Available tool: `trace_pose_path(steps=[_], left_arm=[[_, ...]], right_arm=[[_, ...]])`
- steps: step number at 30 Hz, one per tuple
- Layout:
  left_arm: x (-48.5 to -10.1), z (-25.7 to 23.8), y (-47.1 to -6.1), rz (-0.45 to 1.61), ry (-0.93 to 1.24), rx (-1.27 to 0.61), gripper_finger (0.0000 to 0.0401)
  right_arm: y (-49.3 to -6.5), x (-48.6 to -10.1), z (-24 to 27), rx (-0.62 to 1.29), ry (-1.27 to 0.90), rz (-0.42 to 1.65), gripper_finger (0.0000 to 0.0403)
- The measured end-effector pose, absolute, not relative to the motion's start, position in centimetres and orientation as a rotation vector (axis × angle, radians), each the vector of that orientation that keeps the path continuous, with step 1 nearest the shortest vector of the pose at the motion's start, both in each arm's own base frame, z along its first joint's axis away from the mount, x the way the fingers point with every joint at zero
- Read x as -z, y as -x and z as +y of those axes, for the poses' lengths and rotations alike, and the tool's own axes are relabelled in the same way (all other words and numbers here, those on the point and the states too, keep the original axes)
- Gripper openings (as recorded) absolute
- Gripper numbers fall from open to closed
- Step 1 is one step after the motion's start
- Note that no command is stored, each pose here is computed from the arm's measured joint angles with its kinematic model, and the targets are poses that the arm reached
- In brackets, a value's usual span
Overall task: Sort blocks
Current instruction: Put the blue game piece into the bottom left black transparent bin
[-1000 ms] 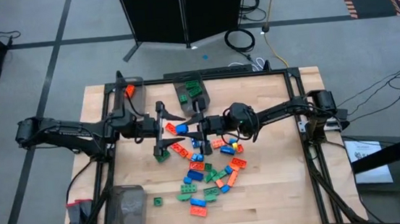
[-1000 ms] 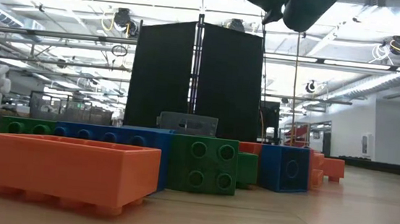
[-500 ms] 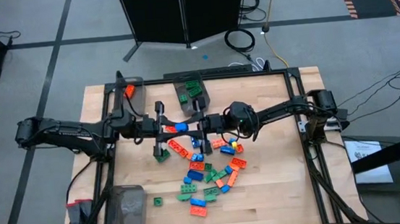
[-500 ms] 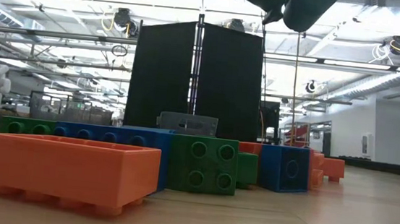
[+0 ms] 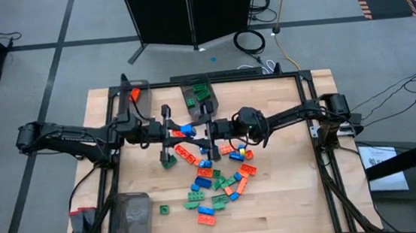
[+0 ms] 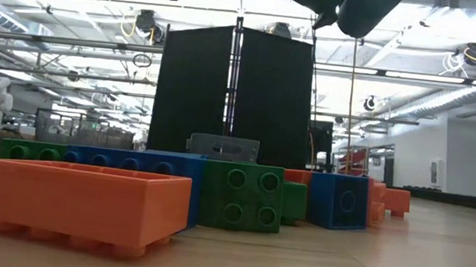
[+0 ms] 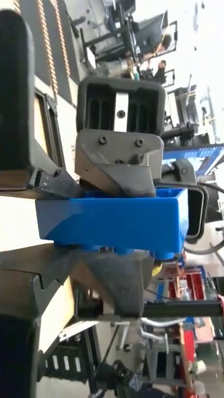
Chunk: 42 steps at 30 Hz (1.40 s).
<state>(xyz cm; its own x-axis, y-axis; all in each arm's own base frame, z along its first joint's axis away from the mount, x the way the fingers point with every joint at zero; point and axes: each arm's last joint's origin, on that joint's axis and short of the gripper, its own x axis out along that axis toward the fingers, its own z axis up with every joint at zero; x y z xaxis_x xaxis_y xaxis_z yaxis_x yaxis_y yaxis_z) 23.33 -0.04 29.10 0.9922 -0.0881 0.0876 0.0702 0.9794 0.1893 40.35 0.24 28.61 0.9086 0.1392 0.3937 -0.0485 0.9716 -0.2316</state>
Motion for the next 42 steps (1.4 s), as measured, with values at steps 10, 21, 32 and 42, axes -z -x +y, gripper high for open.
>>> trace_pose_path(steps=[10,21,32,42], left_arm=[[-28.2,0.2,-23.0,0.029,-0.188,0.003,0.0076],[-26.9,-0.8,-18.7,0.361,0.057,0.024,0.0076],[-24.3,-6.3,-14.4,0.836,0.464,0.218,0.0076],[-23.9,-10.6,-11.1,1.075,0.669,0.303,0.0076]], right_arm=[[-39.1,-30.7,0.2,-0.076,0.301,-0.358,0.0248],[-32.7,-36.2,0.8,-0.131,0.282,-0.088,0.024],[-29.6,-37.5,0.7,-0.091,0.253,0.023,0.024],[-29.9,-37.0,0.7,-0.092,0.205,0.055,0.024]])
